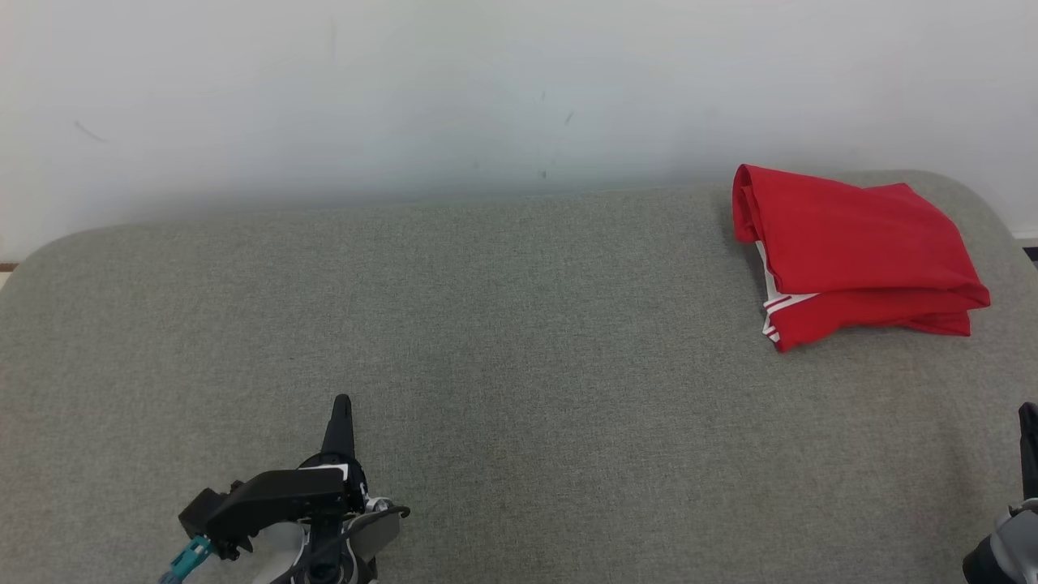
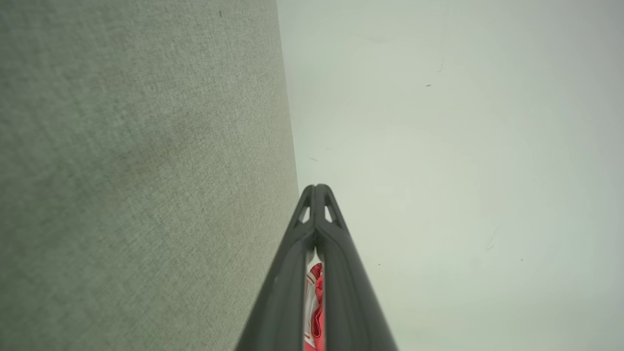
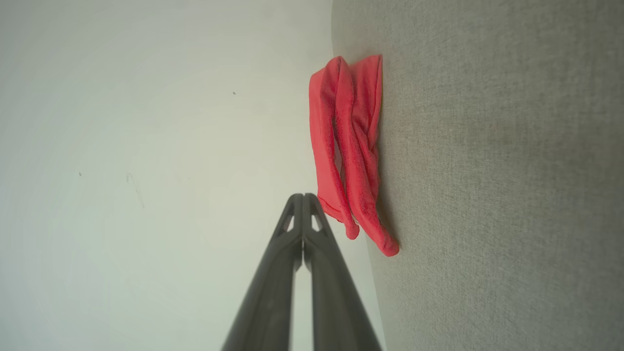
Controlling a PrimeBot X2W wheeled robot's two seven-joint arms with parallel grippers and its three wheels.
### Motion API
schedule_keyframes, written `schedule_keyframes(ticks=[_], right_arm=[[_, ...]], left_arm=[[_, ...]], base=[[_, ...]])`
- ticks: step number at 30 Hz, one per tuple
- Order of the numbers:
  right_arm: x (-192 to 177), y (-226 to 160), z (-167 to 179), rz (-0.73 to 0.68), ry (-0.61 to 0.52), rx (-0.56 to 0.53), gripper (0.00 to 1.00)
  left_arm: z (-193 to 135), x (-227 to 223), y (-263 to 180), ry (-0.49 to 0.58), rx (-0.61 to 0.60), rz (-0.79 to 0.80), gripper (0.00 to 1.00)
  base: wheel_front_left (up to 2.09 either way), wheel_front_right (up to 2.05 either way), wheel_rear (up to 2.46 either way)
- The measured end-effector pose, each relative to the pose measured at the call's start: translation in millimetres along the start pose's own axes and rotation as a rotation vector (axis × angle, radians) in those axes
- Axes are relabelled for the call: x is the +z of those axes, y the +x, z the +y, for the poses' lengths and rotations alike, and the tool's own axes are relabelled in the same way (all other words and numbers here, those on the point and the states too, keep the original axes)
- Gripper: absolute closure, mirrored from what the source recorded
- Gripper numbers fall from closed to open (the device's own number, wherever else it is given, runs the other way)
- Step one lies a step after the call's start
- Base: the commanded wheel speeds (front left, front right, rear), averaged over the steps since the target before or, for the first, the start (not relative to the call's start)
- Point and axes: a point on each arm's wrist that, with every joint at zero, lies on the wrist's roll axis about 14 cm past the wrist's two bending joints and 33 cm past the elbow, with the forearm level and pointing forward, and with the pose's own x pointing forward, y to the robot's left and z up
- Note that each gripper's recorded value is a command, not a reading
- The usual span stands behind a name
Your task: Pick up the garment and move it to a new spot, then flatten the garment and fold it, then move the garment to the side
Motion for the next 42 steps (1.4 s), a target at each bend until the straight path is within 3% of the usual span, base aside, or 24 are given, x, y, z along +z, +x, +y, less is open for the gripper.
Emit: schedule_keyframes(ticks=[42], right_arm=[[-0.1,0.1,0.1,0.0,-0.001,0.0,1.0]], left_arm=[[0.0,0.0,0.0,0.0,0.0,0.0,1.0]], base=[[0.0,0.0,0.0]])
